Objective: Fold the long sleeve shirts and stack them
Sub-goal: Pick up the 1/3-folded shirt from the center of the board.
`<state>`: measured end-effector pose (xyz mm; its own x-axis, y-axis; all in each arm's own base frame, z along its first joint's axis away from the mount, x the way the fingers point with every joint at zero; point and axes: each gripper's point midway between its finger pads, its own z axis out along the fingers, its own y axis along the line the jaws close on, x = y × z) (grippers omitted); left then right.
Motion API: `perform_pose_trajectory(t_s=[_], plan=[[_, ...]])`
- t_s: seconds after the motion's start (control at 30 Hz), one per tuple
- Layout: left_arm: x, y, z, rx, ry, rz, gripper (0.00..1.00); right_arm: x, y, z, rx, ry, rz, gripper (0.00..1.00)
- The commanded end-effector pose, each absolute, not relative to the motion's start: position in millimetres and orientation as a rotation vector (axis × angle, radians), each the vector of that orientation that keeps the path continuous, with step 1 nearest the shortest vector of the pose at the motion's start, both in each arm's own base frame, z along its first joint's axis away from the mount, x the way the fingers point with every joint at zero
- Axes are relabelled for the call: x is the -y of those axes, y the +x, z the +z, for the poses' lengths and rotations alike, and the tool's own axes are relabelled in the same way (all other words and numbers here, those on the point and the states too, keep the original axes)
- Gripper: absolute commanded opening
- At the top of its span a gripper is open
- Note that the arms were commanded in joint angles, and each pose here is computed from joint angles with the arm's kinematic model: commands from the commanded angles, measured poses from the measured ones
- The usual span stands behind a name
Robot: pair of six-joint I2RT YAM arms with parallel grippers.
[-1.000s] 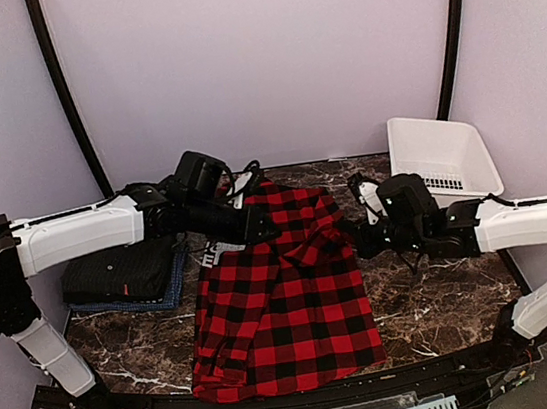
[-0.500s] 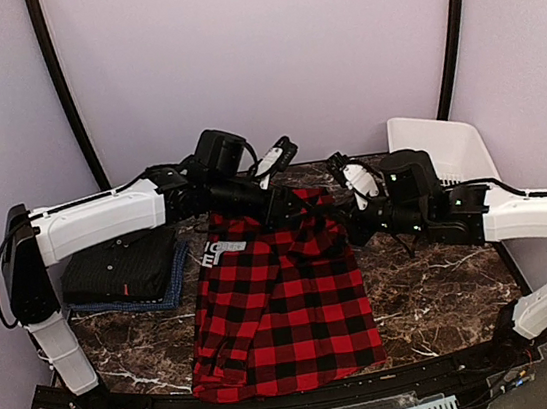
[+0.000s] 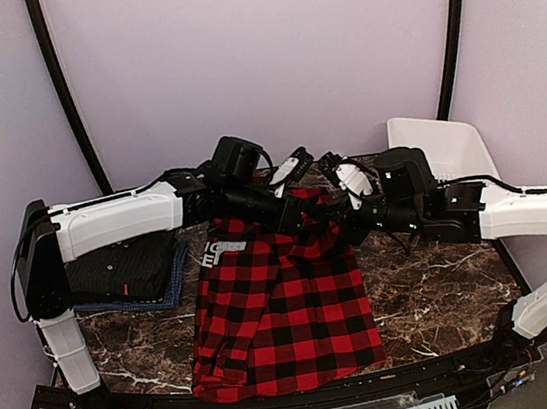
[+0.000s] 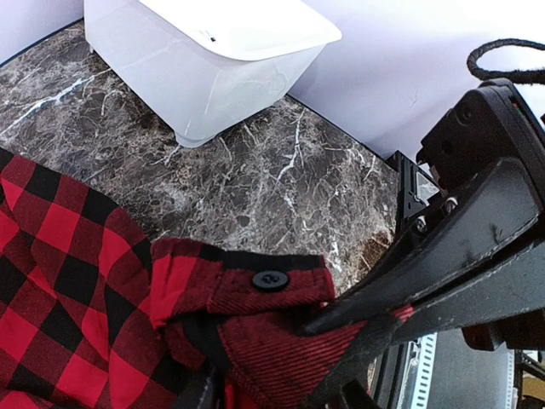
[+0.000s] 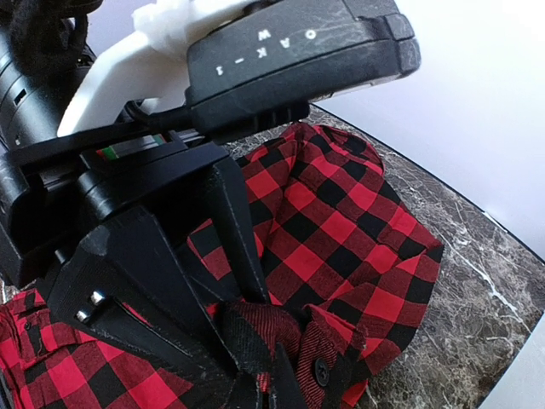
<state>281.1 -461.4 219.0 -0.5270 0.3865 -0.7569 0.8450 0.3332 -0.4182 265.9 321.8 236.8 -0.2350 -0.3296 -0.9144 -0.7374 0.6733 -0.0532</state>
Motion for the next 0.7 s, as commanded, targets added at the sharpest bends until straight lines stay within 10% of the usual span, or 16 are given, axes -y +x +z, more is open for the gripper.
perform_pose_trajectory(t_s=[0.0,0.2,0.43,0.67], plan=[[471.2,279.7,240.1,-1.989,1.070,-1.168,0.31,-331.4,263.4,252.8,-1.784,-0.846,0.520,0.00],[467.7,302.9,228.4,-2.038,0.947,-1.049,0.00,-319.7,271.5,250.5,-1.837,-0.751,0.475,0.06],[416.9,358.2,240.7,-2.093,0.520,-0.721,0.00,-279.7,283.3,249.4,-1.939,-0.519,0.374,0.54],[338.9,379.0,274.2,-2.092,0.121,-0.656,0.00,-250.7,271.5,224.4,-2.051,-0.368,0.419,0.65]])
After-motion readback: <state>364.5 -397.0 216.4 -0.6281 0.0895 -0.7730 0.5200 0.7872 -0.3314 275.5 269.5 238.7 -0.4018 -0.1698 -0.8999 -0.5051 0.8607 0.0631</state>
